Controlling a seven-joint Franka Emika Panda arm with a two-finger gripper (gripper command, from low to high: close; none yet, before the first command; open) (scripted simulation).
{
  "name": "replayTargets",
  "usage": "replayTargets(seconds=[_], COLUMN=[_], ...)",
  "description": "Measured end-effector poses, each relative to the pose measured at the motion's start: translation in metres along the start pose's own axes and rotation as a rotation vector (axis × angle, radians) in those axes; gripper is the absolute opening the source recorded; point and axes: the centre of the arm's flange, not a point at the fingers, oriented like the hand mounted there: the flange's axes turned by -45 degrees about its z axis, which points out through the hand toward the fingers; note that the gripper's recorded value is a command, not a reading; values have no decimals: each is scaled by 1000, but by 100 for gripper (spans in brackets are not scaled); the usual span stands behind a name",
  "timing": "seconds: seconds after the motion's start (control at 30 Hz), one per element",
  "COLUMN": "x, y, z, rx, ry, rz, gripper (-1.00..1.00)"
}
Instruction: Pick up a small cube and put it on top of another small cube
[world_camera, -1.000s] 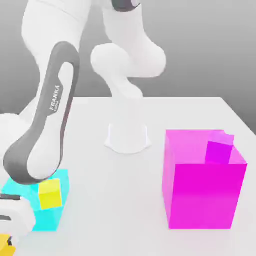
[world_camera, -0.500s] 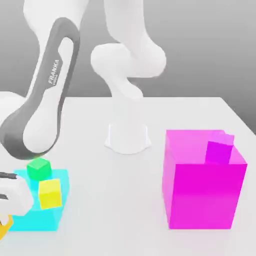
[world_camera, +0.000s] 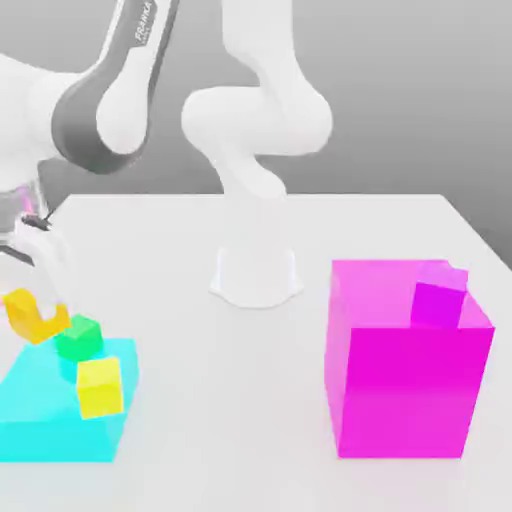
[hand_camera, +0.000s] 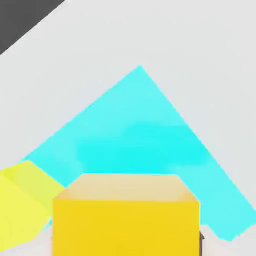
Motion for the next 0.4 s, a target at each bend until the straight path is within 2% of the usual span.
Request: replayTargets(seconds=[0.13,0.27,0.3,0.4], x=[-31,-34,-34,-34], y=[10,12,13,13], z=[-6,35,46,46], rx=[-25,-30,-31,-31], ry=[25,29,30,30], rz=[101,116,117,117], gripper=[-100,-100,100,100])
